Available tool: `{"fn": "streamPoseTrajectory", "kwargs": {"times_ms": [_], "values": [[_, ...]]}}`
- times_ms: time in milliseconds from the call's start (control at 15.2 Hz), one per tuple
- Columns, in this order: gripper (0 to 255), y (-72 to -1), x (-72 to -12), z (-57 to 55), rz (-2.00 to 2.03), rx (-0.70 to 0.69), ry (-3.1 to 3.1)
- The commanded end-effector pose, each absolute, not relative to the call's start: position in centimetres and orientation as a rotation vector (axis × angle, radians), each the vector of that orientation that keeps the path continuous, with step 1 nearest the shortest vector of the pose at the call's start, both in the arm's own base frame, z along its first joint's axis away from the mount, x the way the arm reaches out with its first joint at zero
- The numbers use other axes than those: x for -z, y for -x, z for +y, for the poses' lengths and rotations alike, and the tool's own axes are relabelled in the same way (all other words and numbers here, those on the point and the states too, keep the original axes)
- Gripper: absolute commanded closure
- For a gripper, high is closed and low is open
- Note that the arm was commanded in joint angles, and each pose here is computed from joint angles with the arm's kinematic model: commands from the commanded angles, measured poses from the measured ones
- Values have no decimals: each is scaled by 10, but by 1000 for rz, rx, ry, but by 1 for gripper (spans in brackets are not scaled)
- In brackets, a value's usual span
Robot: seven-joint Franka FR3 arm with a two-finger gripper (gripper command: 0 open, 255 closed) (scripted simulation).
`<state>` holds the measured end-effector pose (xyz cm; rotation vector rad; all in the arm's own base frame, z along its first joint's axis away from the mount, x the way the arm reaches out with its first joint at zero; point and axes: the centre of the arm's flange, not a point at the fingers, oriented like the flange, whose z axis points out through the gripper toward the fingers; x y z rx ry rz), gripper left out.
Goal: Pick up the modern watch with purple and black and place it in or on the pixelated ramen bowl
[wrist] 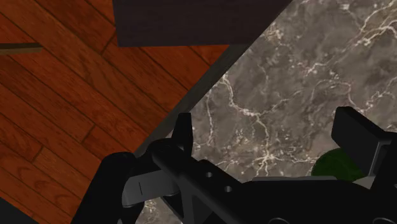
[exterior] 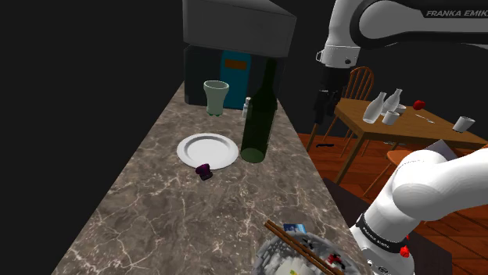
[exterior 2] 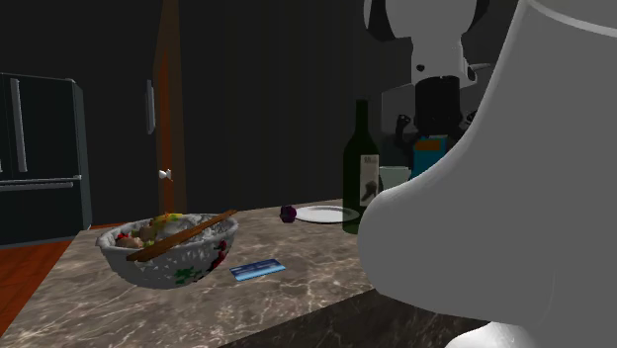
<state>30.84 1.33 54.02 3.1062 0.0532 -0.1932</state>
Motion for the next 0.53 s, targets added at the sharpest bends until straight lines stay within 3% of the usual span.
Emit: {"fn": "streamPoseTrajectory", "kwargs": {"times_ms": [0,462], "values": [[0,-308,-540,13,53,193,-3106],[0,-338,-516,95,46,170,-3115]]}}
